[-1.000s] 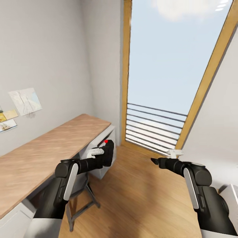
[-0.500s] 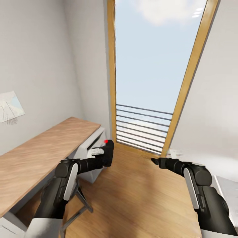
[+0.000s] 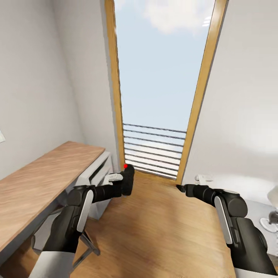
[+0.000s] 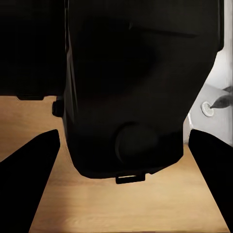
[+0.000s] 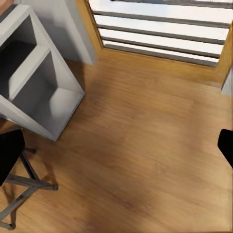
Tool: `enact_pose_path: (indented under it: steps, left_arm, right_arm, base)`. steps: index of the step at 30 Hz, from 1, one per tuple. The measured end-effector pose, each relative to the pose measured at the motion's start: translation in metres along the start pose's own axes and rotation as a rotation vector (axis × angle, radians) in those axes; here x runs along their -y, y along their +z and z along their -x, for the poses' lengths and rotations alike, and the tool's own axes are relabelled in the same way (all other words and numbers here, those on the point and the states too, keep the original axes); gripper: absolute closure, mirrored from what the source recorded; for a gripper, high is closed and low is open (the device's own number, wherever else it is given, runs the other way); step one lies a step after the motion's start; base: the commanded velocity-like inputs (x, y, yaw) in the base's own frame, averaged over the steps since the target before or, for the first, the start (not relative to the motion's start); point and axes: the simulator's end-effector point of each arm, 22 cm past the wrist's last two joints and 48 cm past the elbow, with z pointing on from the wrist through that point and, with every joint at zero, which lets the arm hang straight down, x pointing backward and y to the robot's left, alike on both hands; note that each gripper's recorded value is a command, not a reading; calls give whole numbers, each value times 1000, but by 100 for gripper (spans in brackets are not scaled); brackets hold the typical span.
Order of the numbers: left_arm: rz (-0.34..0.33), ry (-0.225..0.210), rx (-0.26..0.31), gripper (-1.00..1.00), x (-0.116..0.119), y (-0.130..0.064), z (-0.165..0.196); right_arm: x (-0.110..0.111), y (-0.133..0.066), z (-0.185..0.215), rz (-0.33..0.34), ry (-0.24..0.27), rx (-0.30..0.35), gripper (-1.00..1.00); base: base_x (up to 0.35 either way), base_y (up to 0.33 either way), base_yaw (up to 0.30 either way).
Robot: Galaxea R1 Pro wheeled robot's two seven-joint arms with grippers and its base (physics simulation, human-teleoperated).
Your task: Attach the digital camera to the camera tripod in the bedroom.
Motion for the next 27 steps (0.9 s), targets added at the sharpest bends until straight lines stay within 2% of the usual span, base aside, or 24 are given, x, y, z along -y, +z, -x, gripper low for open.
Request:
enact_pose_path:
  steps: [27]
  left_arm:
    - [-5,-10,-15,100,4,2,-2]
  right_arm:
    - [-7,-8,8,8,-1,22,-100]
  base:
    - [0,0,-230]
